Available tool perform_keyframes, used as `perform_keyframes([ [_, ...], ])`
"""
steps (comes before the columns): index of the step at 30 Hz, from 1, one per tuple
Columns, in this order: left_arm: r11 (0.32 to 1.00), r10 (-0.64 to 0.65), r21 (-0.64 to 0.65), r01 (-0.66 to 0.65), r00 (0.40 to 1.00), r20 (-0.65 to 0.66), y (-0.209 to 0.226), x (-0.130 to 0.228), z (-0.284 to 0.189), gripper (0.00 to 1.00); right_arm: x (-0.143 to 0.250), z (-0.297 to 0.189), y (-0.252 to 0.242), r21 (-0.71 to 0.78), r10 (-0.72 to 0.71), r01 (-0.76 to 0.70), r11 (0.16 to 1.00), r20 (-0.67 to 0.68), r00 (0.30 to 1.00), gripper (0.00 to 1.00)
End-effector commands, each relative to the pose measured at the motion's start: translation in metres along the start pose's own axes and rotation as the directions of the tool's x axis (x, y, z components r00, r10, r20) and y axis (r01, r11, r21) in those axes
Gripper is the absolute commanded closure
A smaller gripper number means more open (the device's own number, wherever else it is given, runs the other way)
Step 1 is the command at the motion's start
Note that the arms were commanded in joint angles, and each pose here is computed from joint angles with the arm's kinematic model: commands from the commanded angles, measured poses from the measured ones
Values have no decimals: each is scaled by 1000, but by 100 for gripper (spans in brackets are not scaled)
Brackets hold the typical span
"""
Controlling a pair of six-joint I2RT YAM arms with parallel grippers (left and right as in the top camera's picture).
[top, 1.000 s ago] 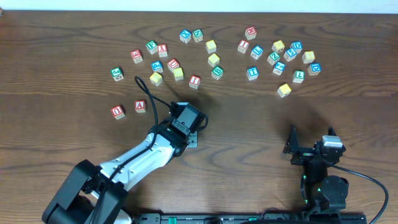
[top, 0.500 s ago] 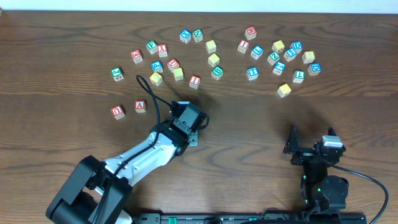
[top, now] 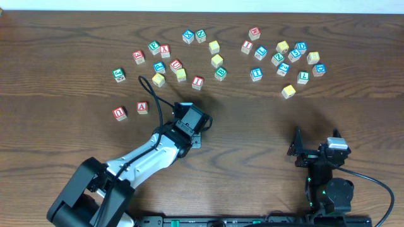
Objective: Spell out ROBOT
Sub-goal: 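Set the O block beside R and open the left gripper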
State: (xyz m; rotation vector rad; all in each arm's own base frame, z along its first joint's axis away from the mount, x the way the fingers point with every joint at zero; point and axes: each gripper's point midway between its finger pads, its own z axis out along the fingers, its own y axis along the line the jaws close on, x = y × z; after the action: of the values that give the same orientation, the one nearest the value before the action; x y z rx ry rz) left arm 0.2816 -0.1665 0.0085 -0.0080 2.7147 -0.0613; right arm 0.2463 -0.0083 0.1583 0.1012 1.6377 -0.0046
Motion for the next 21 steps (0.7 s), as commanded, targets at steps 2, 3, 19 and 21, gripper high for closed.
perform_keyframes([
  [2, 999, 26, -40, -28, 999, -47, 9, 14, 10, 76, 0, 0, -2, 7, -11, 11, 1000, 2, 1000, 1],
  [3, 999, 26, -40, -28, 999, -47, 9, 14, 10, 75, 0, 0, -2, 7, -11, 11, 1000, 3, 1000, 1],
  [19, 999, 26, -40, -28, 999, -47, 9, 14, 10, 65, 0, 0, -2, 7, -11, 11, 1000, 3, 1000, 1],
  [21, 999, 26, -40, -27, 999, -46, 9, 14, 10, 66, 0, 0, -2, 7, -11, 11, 1000, 3, 1000, 1],
])
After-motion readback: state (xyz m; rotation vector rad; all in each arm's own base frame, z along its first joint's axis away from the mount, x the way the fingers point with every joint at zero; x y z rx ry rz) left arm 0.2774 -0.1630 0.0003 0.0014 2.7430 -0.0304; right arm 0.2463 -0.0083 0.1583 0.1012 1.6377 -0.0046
